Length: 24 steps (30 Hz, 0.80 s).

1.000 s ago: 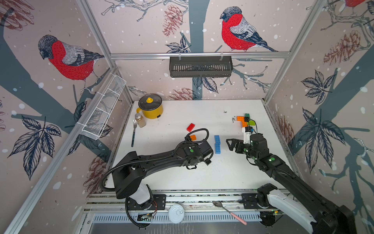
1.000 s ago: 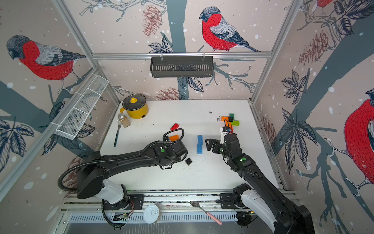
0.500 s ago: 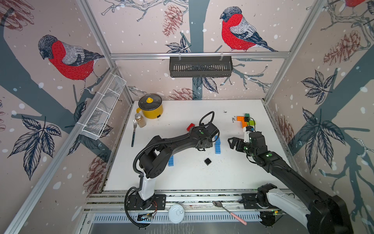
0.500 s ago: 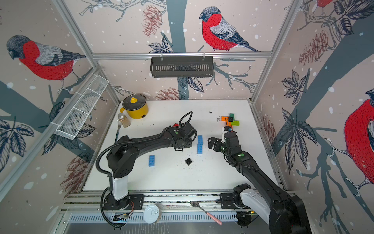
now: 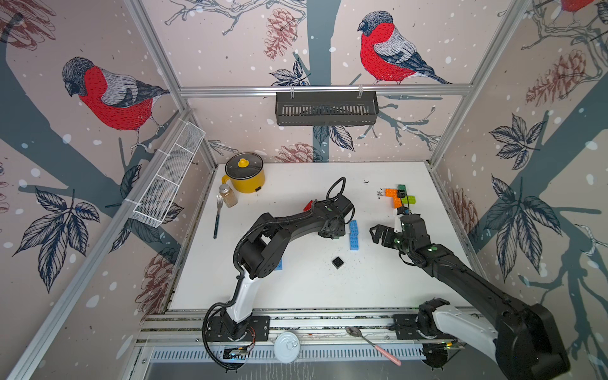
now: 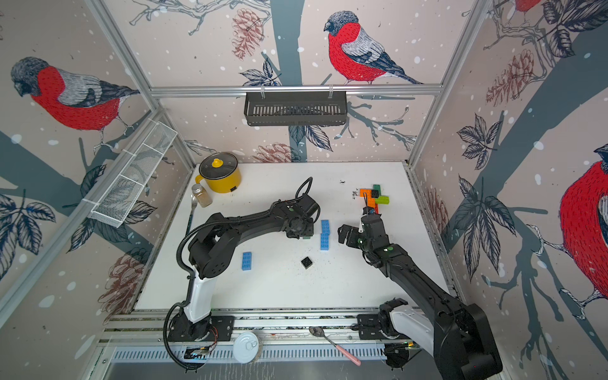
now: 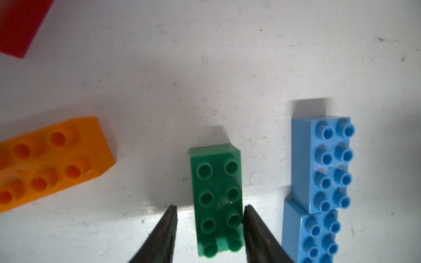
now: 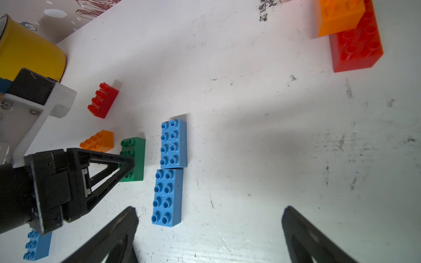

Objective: Assemble a small pinwheel with lego
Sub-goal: Place the lego brick at the center of the board.

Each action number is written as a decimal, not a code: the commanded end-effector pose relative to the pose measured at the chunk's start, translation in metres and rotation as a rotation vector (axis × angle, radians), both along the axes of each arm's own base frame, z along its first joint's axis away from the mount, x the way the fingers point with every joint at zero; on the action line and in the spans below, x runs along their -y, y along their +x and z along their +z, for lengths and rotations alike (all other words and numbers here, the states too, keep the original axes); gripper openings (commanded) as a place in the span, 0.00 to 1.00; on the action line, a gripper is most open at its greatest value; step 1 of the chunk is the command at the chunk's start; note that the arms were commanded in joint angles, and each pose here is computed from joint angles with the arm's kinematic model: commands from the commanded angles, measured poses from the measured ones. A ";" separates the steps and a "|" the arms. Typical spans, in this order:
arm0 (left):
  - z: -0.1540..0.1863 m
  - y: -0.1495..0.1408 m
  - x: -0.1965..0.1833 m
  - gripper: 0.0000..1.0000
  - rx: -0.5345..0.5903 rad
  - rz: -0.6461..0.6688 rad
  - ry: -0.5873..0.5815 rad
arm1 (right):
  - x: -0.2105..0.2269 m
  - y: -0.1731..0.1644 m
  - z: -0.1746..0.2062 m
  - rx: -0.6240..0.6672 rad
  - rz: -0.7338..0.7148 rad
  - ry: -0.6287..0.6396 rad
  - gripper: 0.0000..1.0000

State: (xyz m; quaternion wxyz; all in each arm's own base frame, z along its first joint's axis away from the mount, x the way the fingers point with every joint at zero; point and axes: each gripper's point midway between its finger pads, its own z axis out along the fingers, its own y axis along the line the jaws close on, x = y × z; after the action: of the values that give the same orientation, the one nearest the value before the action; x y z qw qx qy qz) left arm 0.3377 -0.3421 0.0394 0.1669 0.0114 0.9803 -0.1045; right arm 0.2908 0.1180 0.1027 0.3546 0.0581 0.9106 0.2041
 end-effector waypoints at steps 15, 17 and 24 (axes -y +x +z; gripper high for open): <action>0.152 -0.071 -0.051 0.97 0.448 -0.166 -0.497 | -0.007 0.038 -0.053 -0.097 -0.026 -0.140 0.49; 0.148 -0.077 -0.064 0.97 0.470 -0.140 -0.509 | -0.008 0.042 -0.060 -0.120 -0.024 -0.152 0.40; 0.136 -0.078 -0.087 0.97 0.471 -0.082 -0.448 | -0.031 0.047 -0.074 -0.150 0.021 -0.130 0.34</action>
State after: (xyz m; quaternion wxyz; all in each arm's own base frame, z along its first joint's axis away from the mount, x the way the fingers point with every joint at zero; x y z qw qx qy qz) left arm 0.2499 -0.2566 0.1673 0.3590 0.0478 0.8755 -0.3198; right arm 0.3300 0.1389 0.0256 0.2758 0.0465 0.9509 0.1322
